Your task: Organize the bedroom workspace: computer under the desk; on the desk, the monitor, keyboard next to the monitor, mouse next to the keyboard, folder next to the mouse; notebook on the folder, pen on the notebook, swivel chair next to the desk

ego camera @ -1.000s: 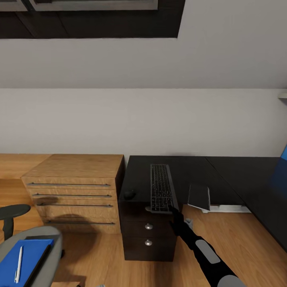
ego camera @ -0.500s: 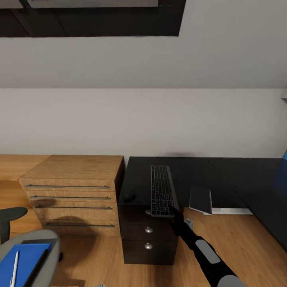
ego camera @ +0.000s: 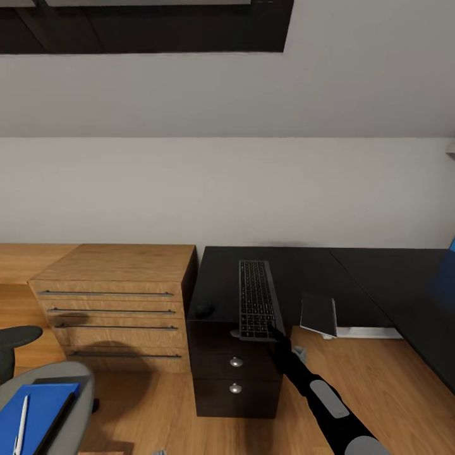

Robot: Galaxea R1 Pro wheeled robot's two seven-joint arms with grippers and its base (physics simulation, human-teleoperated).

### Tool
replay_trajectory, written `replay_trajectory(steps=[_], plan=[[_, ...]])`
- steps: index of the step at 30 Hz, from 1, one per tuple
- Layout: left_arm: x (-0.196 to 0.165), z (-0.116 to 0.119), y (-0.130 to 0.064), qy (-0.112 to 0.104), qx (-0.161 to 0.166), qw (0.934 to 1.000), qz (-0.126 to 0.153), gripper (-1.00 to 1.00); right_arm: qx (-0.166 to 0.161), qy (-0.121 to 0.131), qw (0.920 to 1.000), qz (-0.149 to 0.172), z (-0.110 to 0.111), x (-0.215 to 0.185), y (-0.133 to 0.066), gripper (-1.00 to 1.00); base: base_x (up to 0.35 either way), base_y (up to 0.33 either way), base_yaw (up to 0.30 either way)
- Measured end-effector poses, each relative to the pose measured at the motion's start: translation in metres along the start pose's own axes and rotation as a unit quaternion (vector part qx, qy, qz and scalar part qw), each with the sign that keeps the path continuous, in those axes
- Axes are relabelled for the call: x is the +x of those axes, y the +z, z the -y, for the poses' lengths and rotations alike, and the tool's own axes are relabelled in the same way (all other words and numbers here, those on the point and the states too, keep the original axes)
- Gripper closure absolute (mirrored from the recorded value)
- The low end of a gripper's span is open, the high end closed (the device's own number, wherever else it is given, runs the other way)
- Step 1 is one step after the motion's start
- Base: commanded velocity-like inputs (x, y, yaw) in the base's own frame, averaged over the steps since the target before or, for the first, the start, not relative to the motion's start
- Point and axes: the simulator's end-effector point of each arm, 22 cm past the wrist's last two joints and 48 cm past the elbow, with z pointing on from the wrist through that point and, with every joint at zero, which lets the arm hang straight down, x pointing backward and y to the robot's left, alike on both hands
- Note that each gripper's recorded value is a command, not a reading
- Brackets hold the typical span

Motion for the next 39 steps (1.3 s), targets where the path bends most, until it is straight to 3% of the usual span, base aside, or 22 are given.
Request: replay_trajectory(steps=[20,21,32,39], plan=[[-0.001,0.000,0.000,0.002,0.001,1.0000,0.002,-1.00,0.000,-0.003,1.0000,0.007,0.000,-0.003,0.000,-1.00,0.047,0.023,0.000],[-0.001,0.000,0.000,0.002,0.001,1.0000,0.002,-1.00,0.000,-0.005,0.9999,0.009,0.000,-0.004,0.000,1.00,0.000,0.000,0.000],[0.000,0.001,0.000,0.003,0.002,1.0000,0.001,-1.00,-0.002,-0.008,0.9998,0.017,-0.002,-0.007,0.000,1.00,0.000,0.000,0.000],[-0.009,0.003,-0.009,0.003,0.001,1.0000,0.001,-1.00,-0.004,-0.010,0.9998,0.018,-0.016,-0.008,-0.001,1.00,0.000,0.000,0.000]])
